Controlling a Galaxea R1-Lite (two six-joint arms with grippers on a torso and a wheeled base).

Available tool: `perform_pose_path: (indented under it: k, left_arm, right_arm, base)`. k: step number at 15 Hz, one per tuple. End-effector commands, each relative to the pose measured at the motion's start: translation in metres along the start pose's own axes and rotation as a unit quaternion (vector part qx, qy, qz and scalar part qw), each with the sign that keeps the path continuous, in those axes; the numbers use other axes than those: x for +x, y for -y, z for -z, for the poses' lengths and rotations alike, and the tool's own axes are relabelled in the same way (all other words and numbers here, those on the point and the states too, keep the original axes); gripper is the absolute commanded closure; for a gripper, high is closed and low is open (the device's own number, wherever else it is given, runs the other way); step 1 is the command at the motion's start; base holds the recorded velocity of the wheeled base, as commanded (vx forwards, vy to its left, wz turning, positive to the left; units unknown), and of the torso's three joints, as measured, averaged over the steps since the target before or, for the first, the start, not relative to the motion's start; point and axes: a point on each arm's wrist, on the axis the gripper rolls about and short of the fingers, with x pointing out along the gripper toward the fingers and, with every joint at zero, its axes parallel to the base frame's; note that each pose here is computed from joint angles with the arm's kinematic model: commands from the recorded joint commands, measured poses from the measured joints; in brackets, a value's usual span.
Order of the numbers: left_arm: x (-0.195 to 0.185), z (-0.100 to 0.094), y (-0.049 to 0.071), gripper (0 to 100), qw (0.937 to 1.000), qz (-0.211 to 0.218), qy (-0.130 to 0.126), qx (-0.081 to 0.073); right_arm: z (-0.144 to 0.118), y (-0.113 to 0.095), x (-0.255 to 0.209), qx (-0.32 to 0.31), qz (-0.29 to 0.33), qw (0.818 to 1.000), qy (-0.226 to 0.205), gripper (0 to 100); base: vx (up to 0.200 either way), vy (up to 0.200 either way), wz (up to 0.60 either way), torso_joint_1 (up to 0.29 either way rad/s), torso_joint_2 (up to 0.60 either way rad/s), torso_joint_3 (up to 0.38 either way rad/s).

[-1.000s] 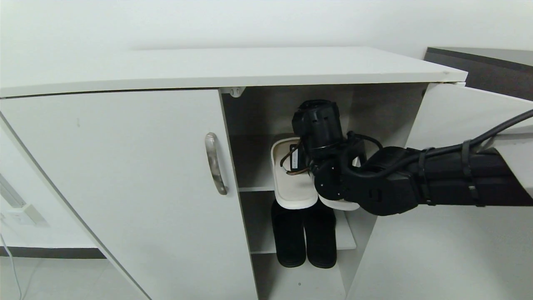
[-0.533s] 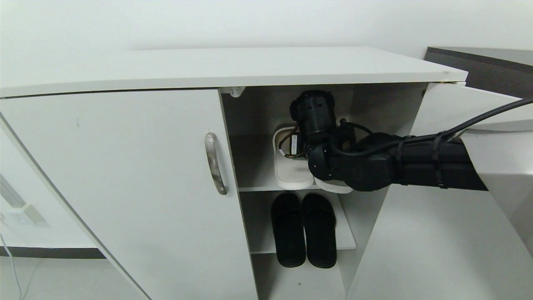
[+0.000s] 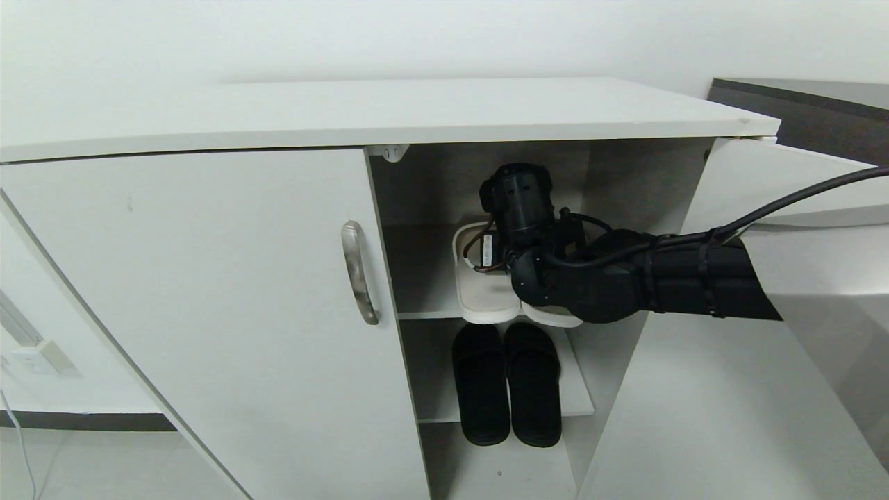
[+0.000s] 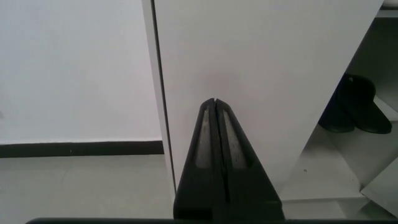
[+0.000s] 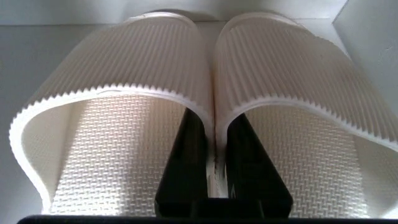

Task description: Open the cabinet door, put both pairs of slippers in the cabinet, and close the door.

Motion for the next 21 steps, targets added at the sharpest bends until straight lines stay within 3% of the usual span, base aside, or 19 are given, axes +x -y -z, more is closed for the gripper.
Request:
perform_pose_path:
  k: [1,10,18,21]
  left_arm:
    - [0.000,0.000,0.000,100,1.0000,0.000,-0.001,0.000]
    - [0.000,0.000,0.000,100,1.0000,0.000,0.000,-0.001]
    - [0.000,0.000,0.000,100,1.0000,0.000,0.000,-0.001]
    - [0.000,0.000,0.000,100,1.0000,-0.001,0.000,-0.002]
  right_arm:
    - [0.002,0.000,0.001,-0.002,0.001,1.000,-0.002,0]
    - [-0.002,0.012,-0.042,-0.007,-0.014,1.000,-0.011,0]
    - [0.023,0.037,-0.126,-0.009,-0.086,0.996,0.000,0]
    - [0.034,0.037,-0.144,-0.009,-0.117,0.993,0.009,0]
  base:
    - [0.000,0.000,0.00,0.000,0.00,0.000]
    - [0.000,0.000,0.00,0.000,0.00,0.000]
    - [0.000,0.000,0.00,0.000,0.00,0.000]
    - [0.000,0.000,0.00,0.000,0.00,0.000]
